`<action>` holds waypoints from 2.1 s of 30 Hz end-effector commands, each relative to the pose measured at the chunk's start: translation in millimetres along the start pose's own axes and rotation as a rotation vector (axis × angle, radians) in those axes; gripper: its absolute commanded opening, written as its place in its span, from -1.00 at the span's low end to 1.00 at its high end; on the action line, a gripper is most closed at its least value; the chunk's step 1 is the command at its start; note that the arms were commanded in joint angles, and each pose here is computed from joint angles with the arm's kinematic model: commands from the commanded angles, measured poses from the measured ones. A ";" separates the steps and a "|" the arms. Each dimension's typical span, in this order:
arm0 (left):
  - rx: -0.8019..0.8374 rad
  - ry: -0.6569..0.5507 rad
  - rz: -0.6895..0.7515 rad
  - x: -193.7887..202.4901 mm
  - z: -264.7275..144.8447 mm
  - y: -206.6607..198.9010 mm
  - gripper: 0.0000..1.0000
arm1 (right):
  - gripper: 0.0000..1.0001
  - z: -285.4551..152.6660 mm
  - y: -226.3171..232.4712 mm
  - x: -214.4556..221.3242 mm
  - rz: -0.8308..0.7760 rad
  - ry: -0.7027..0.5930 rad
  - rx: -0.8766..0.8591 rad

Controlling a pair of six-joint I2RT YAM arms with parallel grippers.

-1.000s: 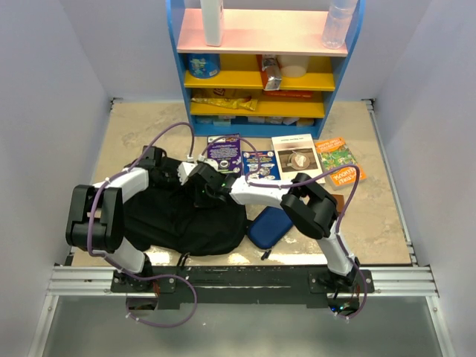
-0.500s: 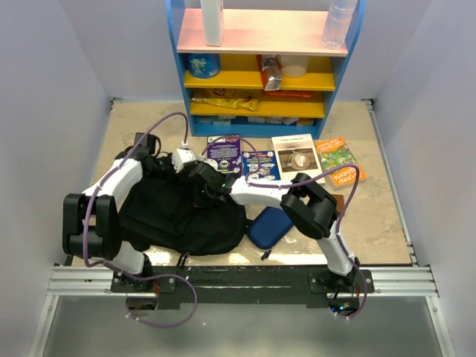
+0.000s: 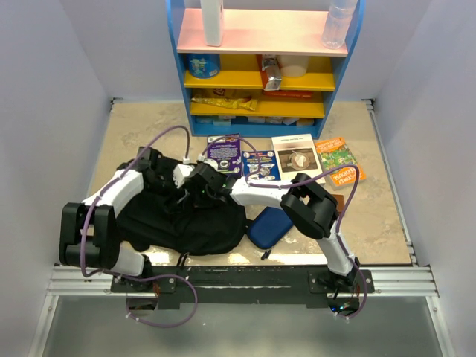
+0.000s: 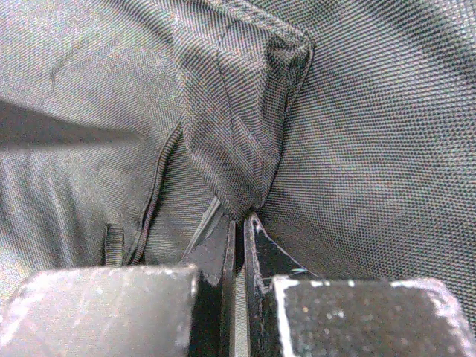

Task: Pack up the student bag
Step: Unzip the student bag at the center of the board.

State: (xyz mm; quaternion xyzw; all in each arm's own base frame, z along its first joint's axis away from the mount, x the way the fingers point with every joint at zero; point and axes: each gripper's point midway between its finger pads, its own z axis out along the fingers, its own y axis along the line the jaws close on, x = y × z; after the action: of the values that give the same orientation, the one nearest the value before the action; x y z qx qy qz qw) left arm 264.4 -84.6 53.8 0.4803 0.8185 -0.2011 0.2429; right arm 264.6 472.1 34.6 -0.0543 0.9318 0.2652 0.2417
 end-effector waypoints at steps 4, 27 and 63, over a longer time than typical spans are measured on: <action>-0.249 0.019 -0.009 -21.3 3.0 25.5 0.47 | -1.00 6.3 -29.3 14.3 -0.013 0.021 0.094; -0.382 0.270 -0.003 44.4 25.5 38.7 0.23 | -1.00 11.6 -31.7 17.2 0.019 0.032 0.085; -0.222 0.038 -0.057 -11.6 -32.9 32.1 -1.00 | -1.00 24.7 -58.4 36.7 0.160 0.111 0.076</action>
State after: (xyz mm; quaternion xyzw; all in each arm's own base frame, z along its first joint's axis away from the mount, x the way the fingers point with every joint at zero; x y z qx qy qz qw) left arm 296.6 -47.0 50.4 0.4228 0.8654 -0.0572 0.2626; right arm 271.9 481.4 31.7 0.0084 0.9154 0.3433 0.2102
